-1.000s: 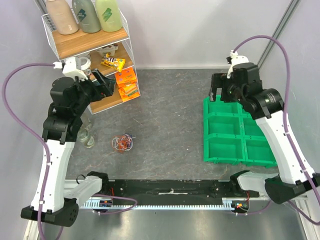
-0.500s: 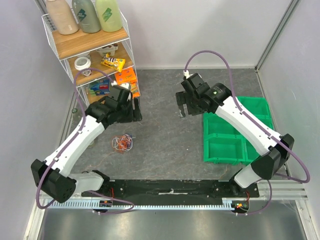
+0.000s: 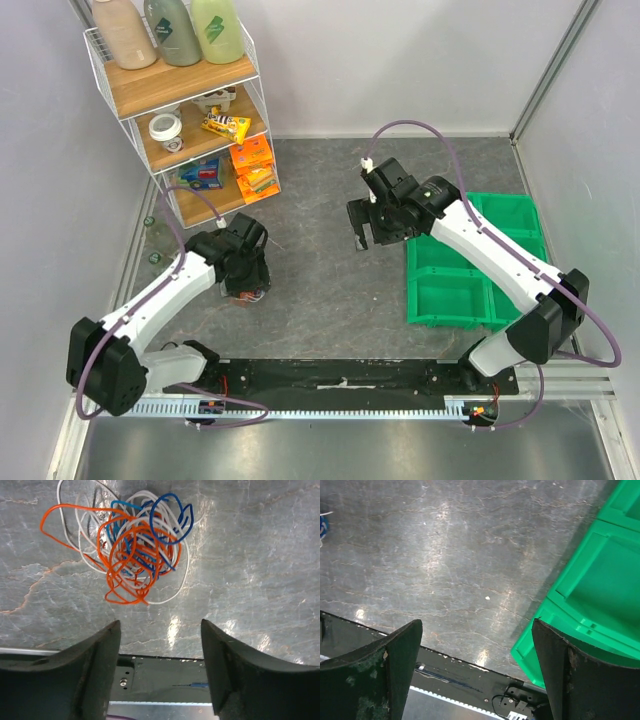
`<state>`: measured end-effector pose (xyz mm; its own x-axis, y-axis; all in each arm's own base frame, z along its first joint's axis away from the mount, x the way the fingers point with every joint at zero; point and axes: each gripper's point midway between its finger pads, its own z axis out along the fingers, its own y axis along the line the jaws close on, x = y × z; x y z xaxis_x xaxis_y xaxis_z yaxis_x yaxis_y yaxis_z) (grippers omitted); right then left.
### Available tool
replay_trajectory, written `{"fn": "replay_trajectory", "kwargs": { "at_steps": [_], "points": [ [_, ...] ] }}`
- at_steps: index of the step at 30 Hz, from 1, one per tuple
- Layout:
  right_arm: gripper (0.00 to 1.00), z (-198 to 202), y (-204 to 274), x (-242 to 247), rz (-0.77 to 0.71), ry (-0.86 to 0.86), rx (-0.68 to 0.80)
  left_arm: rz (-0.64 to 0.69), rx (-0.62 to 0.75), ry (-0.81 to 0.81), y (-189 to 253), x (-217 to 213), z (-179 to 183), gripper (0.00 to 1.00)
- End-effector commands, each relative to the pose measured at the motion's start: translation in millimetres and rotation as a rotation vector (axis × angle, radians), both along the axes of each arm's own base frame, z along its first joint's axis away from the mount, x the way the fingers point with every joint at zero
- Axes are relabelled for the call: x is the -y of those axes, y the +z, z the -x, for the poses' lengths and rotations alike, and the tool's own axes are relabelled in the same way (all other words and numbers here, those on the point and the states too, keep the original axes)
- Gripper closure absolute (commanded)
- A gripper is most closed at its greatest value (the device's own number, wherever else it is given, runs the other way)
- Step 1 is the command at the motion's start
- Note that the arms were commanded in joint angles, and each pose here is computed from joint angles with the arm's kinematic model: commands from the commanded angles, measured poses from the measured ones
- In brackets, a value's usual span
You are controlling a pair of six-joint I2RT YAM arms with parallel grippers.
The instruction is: Untangle the cables
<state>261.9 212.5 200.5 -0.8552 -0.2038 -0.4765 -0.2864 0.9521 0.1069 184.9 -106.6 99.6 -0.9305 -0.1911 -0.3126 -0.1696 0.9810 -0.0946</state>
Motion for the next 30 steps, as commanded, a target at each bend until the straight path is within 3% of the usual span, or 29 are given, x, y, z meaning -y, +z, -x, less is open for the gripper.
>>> {"fn": "replay_trajectory", "kwargs": {
  "at_steps": [1, 4, 10, 15, 20, 22, 30],
  "points": [
    [0.02, -0.3, 10.2, -20.9, -0.100, 0.060, 0.013, 0.005, 0.029, 0.065, -5.5, 9.1, -20.3, 0.34],
    [0.02, -0.3, 3.4, -21.3, -0.092, 0.062, -0.003, -0.006, 0.037, 0.067, -9.4, 11.7, -30.3, 0.39],
    [0.02, 3.3, -1.4, -18.5, -0.090, 0.059, -0.007, -0.056, 0.031, 0.056, -13.7, 8.6, -38.2, 0.62],
    [0.02, 5.7, -8.7, -16.4, -0.080, 0.060, -0.019, -0.027, 0.076, 0.052, 10.6, 13.4, -46.7, 0.97],
    [0.02, 7.2, -13.1, -23.5, -0.104, 0.099, -0.029, 0.192, 0.099, -0.039, 50.1, 55.1, -49.3, 0.98],
    [0.02, 7.7, -12.0, -30.2, -0.134, 0.133, -0.025, 0.350, 0.067, -0.110, 63.6, 84.2, -41.2, 0.98],
    [0.05, 23.0, 23.0, -93.8, -0.521, 0.407, 0.089, 0.756, 0.126, -0.212, 124.2, 145.4, -36.6, 0.98]
  ]
}}
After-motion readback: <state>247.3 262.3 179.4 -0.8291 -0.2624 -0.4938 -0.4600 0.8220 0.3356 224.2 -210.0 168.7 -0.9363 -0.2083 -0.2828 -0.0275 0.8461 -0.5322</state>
